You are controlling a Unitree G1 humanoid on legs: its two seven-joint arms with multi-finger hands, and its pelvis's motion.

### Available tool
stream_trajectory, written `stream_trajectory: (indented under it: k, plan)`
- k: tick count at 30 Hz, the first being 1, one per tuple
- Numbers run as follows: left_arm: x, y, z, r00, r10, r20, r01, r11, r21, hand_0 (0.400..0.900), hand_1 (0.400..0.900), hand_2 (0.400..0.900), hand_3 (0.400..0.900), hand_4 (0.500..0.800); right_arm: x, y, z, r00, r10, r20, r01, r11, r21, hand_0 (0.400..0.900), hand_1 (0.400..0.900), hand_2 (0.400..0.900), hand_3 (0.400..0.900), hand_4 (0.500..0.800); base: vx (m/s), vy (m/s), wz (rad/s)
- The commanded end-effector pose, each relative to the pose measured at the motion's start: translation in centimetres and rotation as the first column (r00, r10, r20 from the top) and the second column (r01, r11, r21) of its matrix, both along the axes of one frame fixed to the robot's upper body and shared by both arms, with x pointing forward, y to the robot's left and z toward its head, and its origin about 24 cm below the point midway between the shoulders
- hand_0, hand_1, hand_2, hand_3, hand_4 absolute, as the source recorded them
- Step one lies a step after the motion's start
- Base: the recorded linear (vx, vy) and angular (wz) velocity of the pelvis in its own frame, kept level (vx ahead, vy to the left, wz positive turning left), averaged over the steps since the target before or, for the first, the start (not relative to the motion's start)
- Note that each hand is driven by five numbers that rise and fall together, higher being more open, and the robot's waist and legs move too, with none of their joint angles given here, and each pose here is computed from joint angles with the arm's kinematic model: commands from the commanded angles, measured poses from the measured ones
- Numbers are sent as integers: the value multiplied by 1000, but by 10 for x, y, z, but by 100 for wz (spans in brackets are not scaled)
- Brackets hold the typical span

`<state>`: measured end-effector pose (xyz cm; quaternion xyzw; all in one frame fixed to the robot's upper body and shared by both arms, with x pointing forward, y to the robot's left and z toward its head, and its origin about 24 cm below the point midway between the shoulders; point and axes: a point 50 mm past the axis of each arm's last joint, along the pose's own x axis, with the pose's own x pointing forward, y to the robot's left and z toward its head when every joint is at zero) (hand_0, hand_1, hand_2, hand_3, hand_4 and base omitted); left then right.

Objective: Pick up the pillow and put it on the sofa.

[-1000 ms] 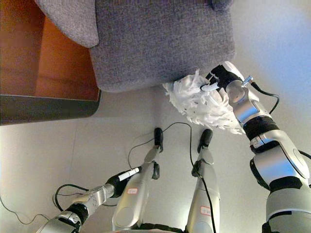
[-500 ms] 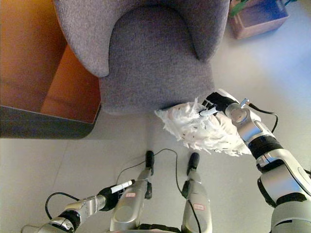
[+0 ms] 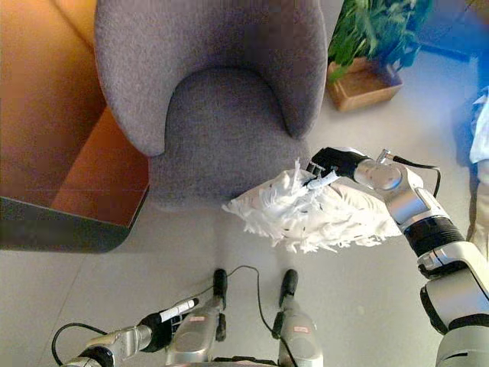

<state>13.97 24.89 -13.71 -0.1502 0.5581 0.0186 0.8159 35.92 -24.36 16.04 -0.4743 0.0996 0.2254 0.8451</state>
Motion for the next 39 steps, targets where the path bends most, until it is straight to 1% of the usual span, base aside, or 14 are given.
stream_trajectory:
  k: [1,8,13,20,25,31,35,39]
  plan:
    - [-42,-9,-15,988,-53,-147,41,996,-79,900,900,900,900,800,-1,10,65,976,114,186,-134,986,98,400,400,400,400,500,160,56,-1]
    - [-62,-6,-18,971,-31,-236,9,996,-92,900,900,900,900,800,8,18,98,982,164,95,-176,975,134,400,400,400,400,500,128,62,2]
    - [-71,-4,-19,957,-16,-288,-10,996,-90,900,900,900,900,800,18,31,121,986,165,35,-168,972,167,400,400,400,400,500,87,61,6]
    - [-80,-7,-21,941,35,-336,-73,992,-101,900,900,900,900,800,26,44,131,992,120,50,-129,948,291,400,400,400,400,500,66,83,9]
    - [-84,-9,-21,929,43,-367,-90,990,-112,900,900,900,900,800,33,39,130,998,6,63,-30,927,374,400,400,400,400,500,65,88,14]
    - [-81,-6,-19,921,66,-384,-110,990,-93,900,900,900,900,800,39,30,144,983,-126,133,52,886,460,400,400,400,400,500,68,26,19]
    - [-72,-4,-17,927,76,-366,-115,990,-85,900,900,900,900,800,39,18,160,952,-237,192,117,865,488,400,400,400,400,500,-24,-29,13]
    - [-59,-2,-15,944,87,-320,-123,988,-93,900,900,900,900,800,34,-2,182,893,-370,256,197,833,518,400,400,400,400,500,-133,-20,14]
